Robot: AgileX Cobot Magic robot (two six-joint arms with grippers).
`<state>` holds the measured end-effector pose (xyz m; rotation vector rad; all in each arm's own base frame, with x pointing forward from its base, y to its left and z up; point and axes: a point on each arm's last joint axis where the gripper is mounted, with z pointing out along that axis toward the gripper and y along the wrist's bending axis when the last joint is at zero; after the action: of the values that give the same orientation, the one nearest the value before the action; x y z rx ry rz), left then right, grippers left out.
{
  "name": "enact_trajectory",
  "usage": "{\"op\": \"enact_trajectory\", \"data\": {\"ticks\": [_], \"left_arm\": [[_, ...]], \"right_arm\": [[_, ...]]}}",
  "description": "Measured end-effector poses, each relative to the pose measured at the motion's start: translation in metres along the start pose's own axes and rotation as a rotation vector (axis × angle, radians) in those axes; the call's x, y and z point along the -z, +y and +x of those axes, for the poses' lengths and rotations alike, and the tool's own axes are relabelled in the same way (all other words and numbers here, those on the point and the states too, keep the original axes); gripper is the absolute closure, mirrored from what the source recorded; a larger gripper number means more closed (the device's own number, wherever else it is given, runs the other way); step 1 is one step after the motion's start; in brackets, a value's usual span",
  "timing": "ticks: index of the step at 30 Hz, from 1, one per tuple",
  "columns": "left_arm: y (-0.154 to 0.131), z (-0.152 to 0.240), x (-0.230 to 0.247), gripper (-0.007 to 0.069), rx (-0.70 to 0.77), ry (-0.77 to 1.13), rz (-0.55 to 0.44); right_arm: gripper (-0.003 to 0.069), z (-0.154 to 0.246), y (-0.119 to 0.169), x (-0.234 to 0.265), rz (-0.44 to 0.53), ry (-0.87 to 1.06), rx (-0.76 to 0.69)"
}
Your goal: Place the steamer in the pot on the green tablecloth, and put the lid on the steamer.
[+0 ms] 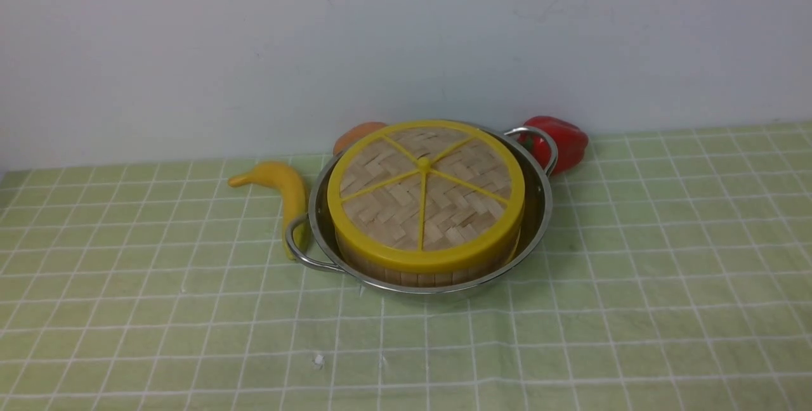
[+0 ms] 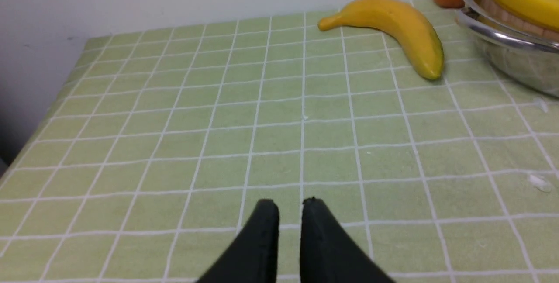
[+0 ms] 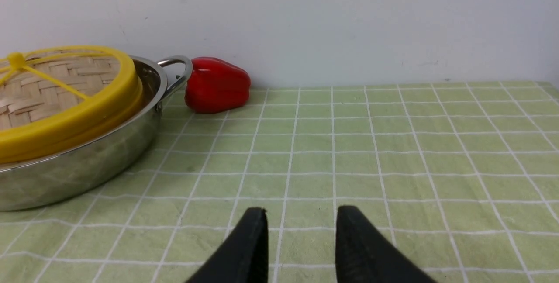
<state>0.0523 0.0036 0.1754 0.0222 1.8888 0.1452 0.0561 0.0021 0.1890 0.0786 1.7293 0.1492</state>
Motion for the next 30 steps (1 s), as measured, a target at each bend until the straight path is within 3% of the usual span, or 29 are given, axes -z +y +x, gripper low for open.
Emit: {"op": "enact_trajectory", "data": {"ticks": [30], "left_arm": [[0.0001,-0.0005,0.0,0.0501,-0.001,-0.005,-0.001]], "right_arm": [[0.0419,0.0,0.0,0.0,0.0,0.0,0.0]]}}
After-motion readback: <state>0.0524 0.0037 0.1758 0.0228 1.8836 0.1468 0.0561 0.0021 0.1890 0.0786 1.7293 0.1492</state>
